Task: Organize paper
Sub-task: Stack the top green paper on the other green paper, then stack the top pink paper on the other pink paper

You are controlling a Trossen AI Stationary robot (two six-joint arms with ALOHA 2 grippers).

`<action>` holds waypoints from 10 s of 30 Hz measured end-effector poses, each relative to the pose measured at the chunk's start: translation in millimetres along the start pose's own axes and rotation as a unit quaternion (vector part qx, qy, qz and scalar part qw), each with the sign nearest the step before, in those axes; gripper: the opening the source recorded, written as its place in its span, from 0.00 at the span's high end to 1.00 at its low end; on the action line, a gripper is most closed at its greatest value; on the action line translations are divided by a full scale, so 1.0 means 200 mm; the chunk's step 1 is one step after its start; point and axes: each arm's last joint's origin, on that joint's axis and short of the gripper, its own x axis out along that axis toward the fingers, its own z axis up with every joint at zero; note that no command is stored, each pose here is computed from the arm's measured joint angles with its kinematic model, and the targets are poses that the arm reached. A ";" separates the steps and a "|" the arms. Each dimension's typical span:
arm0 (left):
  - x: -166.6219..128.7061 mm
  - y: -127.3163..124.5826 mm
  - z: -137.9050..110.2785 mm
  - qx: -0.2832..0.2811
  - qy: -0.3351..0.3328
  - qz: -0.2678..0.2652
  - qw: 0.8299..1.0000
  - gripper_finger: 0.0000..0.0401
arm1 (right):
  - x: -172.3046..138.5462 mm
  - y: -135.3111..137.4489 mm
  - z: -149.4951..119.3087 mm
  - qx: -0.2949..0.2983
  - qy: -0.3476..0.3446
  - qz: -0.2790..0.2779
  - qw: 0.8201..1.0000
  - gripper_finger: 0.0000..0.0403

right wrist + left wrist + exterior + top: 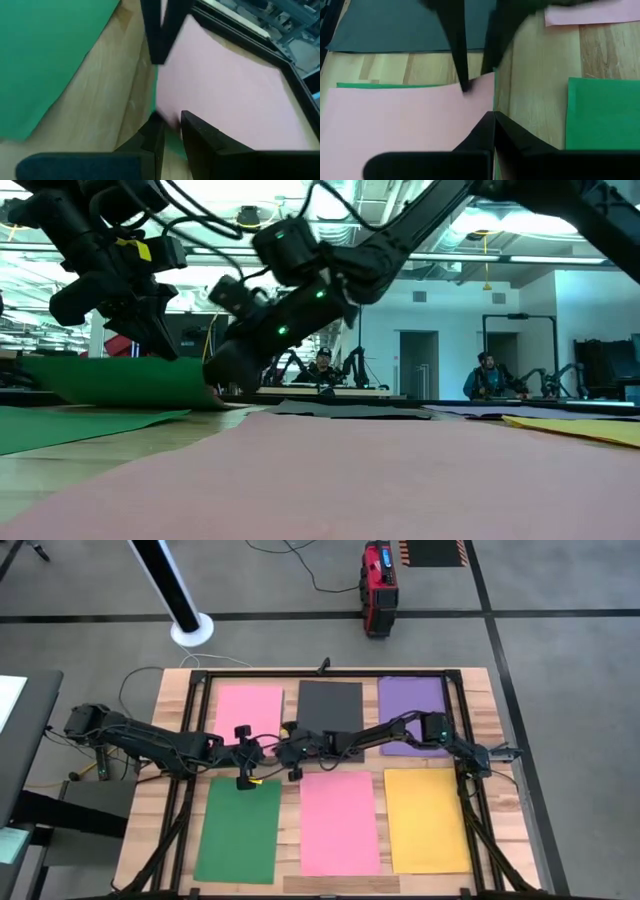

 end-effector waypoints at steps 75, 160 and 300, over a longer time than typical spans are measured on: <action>-0.57 -0.17 0.02 -0.121 -0.134 -0.198 0.963 1.00 | 0.10 -0.17 0.15 0.021 -0.004 -0.064 0.998 1.00; -0.56 -1.30 -0.07 -0.334 -0.122 -0.111 0.928 0.97 | 0.09 -0.05 0.17 0.001 0.020 -0.013 1.000 1.00; -0.68 -0.89 -0.22 -0.135 -0.304 0.066 0.941 1.00 | -1.73 0.52 1.21 0.592 -0.020 0.234 0.771 1.00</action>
